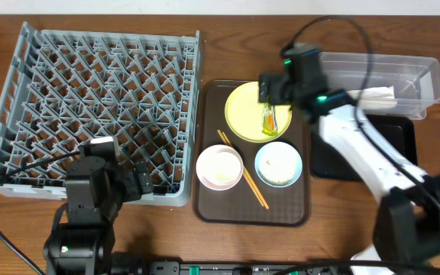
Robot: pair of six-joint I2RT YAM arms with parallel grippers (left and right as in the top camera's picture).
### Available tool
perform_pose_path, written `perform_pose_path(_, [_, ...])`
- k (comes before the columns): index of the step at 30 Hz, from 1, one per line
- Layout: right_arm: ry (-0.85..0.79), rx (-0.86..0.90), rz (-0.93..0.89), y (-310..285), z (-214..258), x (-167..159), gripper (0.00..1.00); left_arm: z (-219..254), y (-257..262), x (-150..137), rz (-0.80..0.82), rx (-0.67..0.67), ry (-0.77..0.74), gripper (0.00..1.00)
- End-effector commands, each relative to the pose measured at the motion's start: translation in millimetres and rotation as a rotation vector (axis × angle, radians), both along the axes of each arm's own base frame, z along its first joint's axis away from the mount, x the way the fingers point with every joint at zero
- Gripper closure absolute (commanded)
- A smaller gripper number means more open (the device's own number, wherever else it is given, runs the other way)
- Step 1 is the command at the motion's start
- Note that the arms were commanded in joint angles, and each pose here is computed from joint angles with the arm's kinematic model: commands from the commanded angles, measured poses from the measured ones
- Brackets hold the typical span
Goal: Sort waste into correct bins and load items into the dishwasher
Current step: 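Grasp the green snack wrapper on the yellow plate with the right gripper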
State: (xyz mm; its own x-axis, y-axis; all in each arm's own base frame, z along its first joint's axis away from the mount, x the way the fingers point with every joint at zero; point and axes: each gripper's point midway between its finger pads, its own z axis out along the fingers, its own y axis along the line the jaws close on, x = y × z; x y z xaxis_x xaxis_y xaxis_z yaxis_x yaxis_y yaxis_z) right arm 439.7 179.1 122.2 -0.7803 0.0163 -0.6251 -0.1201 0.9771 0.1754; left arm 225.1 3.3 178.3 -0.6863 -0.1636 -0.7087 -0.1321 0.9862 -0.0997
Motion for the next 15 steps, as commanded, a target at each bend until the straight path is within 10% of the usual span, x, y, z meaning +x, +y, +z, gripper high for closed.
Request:
perform_pose_path(1, [0.077,-0.117,-0.027,-5,-47,-8,0.2,8,0,0,0.005,0.002,-0.013,0.03])
perform_pose_path(9, [0.224,-0.133,-0.096,-7,-106,-22,0.31,7,0,-1,0.005,0.002,-0.008,0.03])
perform_pose_path(15, [0.246,-0.125,-0.09,-5,-111,-25,0.83,7,0,-1,0.005,0.002,-0.009,0.03])
